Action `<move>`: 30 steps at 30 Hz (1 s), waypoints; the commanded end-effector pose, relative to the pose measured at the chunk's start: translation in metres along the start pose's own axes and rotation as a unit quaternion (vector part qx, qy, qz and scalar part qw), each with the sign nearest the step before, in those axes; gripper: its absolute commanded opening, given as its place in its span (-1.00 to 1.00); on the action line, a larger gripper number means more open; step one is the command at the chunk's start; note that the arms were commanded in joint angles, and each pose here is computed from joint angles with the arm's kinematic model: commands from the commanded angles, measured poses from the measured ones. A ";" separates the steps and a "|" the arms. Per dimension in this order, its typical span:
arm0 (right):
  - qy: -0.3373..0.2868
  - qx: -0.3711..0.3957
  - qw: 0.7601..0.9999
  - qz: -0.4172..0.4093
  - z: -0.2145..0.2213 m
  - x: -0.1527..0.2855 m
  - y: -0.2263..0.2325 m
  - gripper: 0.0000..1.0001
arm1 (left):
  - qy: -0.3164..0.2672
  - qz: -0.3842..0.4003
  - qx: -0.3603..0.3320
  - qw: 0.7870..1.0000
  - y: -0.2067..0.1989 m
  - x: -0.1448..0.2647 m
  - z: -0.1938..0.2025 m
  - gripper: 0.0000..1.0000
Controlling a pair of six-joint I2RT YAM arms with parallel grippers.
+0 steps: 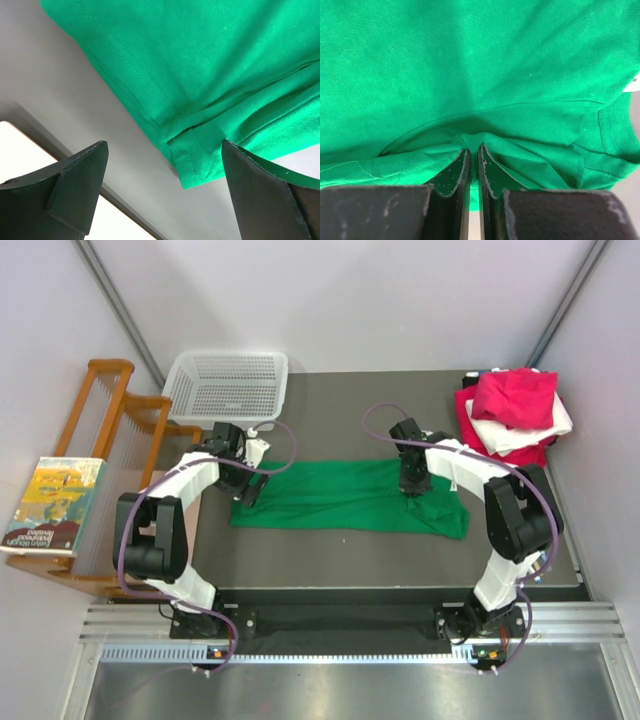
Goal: Fold and stack the t-shirts
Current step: Fold the tshirt
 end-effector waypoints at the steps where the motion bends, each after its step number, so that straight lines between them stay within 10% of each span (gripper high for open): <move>1: -0.029 -0.009 0.999 -0.019 -0.021 0.001 0.009 -0.92 | -0.038 -0.023 0.002 0.999 0.005 0.014 -0.009 0.98; 30: -0.002 -0.014 0.999 -0.030 -0.027 -0.020 0.018 -0.95 | -0.019 0.147 -0.073 0.986 -0.088 0.020 0.001 0.98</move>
Point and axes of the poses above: each gripper's point midway between its finger pads, its own x axis back along the fingers, its own y axis along the line the jaws close on, z = x × y, the point moved 6 cm from there along x, back along the fingers, and after that the axes turned 10 degrees about -x, right-handed, at the moved point
